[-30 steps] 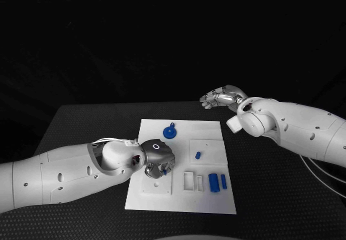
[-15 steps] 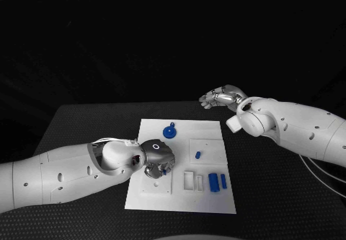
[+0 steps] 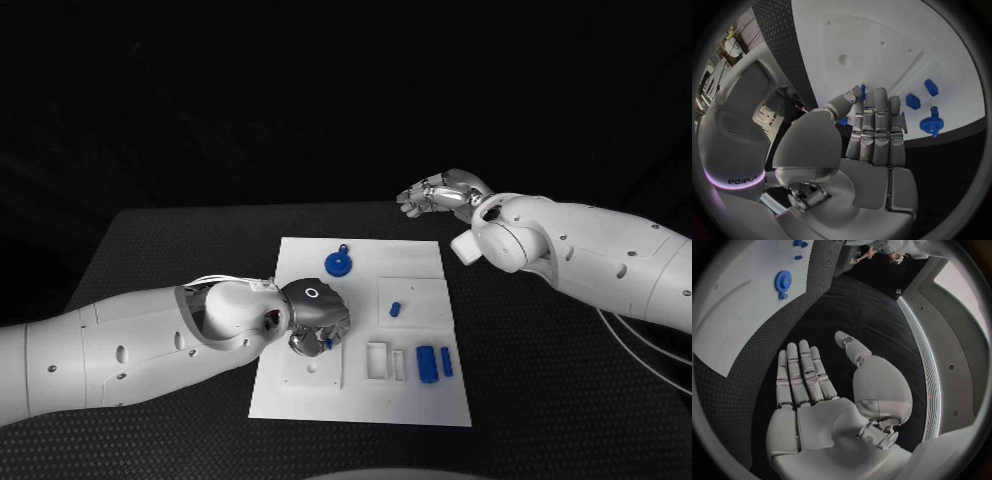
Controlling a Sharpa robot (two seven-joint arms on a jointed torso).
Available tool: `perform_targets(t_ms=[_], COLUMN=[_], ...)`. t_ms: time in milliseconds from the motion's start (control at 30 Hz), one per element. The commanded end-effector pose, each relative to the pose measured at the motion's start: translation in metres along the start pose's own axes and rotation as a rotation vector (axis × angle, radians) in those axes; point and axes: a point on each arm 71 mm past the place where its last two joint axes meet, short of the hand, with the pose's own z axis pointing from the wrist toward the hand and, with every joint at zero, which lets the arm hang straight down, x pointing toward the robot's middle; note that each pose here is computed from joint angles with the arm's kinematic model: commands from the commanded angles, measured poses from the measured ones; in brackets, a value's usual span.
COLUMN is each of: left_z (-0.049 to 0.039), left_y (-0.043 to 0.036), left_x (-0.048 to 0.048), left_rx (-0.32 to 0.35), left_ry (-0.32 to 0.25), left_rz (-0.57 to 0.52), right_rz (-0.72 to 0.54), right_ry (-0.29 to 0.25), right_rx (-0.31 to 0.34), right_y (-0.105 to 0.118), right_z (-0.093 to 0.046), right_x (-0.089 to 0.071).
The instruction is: Assemble the parts on the task board
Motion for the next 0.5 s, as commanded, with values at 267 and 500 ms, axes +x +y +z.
perform_targets(t_ms=[267, 500], left_z=[0.0014, 0.0024], left_y=[-0.0015, -0.0011], left_x=[0.0002, 0.0003], left_rx=[0.005, 0.004], left_ry=[0.012, 0.015], left_rz=[0.006, 0.007], right_rz=[0.003, 0.004], right_ry=[0.021, 0.025], right_rx=[-0.006, -0.007], right_y=[0.0020, 0.0024], right_z=[0.0005, 0.0004], right_x=[0.0037, 0.0046])
